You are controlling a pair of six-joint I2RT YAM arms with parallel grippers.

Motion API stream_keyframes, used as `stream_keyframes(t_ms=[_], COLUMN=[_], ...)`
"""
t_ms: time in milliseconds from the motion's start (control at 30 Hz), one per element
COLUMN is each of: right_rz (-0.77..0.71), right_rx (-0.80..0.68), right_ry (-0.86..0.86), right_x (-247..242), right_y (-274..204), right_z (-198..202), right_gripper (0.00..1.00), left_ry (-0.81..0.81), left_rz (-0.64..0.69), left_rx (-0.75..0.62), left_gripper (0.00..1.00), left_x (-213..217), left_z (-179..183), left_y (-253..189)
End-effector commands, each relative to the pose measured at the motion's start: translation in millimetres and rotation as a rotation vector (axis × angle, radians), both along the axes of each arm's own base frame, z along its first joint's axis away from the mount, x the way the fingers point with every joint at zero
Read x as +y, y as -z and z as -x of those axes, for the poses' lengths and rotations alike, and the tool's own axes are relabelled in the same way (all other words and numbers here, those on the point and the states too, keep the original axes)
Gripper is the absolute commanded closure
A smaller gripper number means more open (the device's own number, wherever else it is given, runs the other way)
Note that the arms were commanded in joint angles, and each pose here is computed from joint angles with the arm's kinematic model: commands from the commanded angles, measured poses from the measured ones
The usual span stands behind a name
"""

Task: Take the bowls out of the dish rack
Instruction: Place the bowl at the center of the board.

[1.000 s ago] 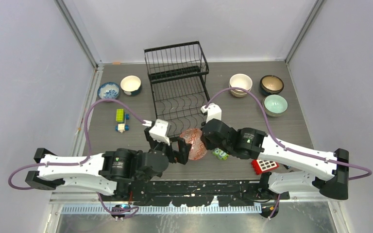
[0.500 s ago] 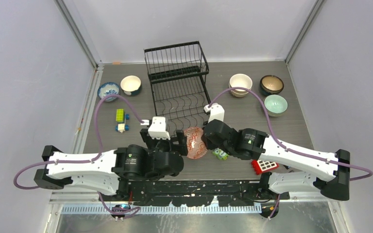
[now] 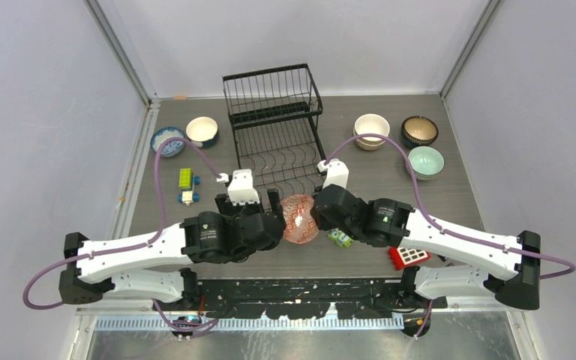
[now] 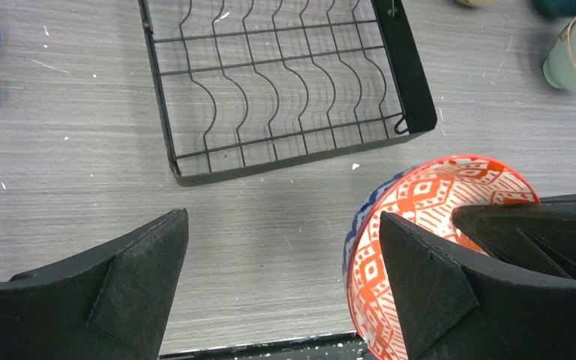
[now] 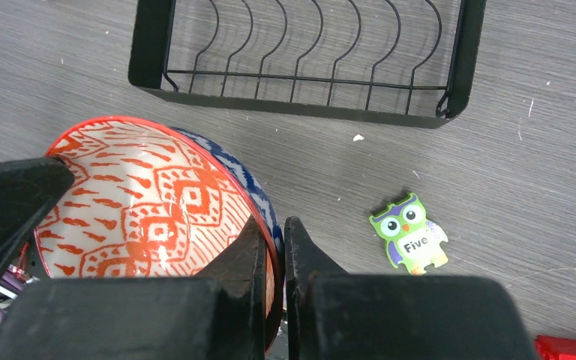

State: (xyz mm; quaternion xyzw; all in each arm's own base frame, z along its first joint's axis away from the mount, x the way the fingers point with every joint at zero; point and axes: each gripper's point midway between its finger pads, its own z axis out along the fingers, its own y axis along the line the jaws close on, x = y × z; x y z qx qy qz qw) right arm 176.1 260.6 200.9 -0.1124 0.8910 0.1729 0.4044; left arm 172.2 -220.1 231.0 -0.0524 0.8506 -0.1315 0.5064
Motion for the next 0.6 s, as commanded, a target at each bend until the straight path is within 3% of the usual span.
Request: stream_keyframes(t_ms=[0,400,567], right_rz=[-0.121,-0.157,-0.170], right_rx=[-0.039,-0.014,-0.016], right_ry=[0.084,0.196,0.209], right_x=[10,3,0], right_y=[-23,-27,-31], right_z=[-12,-16,-16], right_gripper=[0.99,0.99,0.99], left_ry=[-0.024,-0.070,-0.086], left_rz=[0.051,0.042,0.096], left_rx=[0.030,0.127,0.140], left_gripper=[0.00,0.00,0.13], left_x=[-7,-29,-30], left_z=[0,-2,-1], left_y=[-10,14,22])
